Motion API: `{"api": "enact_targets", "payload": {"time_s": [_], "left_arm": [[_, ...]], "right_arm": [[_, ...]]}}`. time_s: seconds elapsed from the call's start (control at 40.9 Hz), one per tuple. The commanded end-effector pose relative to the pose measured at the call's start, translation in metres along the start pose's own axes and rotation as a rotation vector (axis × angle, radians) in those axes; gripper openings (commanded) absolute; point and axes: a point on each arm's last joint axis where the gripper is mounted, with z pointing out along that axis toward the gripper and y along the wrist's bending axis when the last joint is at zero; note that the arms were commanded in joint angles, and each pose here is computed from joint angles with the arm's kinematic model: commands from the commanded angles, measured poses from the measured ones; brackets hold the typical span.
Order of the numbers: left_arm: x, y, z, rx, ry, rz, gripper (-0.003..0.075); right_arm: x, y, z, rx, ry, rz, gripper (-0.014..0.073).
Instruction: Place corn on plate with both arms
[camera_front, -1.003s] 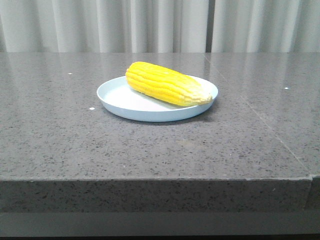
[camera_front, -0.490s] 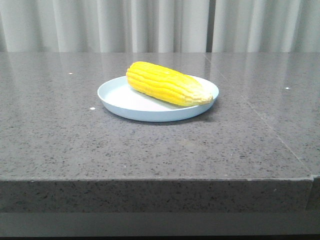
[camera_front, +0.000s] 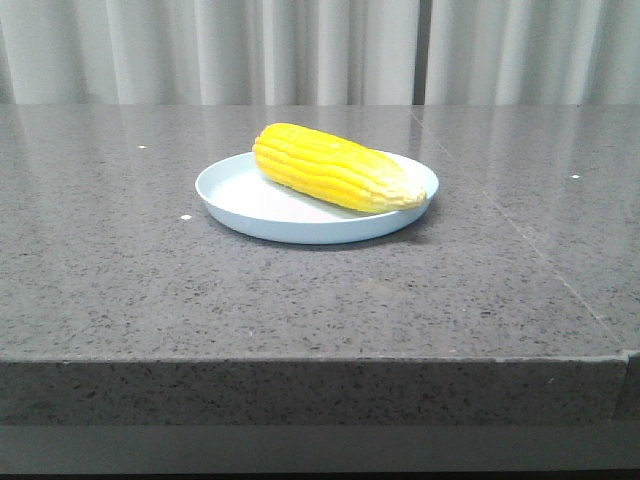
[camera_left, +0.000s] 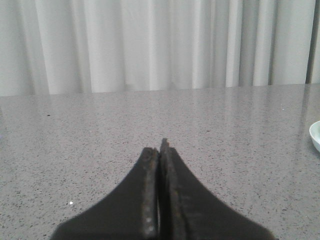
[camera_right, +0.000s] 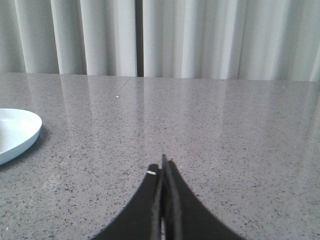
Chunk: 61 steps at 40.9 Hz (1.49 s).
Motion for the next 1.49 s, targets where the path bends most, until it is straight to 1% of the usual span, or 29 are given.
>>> {"api": "enact_targets", "payload": {"time_s": [0.0, 1.469], "left_arm": [[0.0002, 0.0001, -0.0009, -0.005, -0.068, -0.010, -0.0020], [0.0002, 0.0001, -0.0009, -0.005, -0.068, -0.010, -0.0020]], "right_arm": [[-0.0162, -0.0012, -0.0028, 0.025, -0.125, -0.026, -0.0067], [-0.0179, -0.0018, -0.0031, 0.035, -0.144, -0.009, -0.0067]]}}
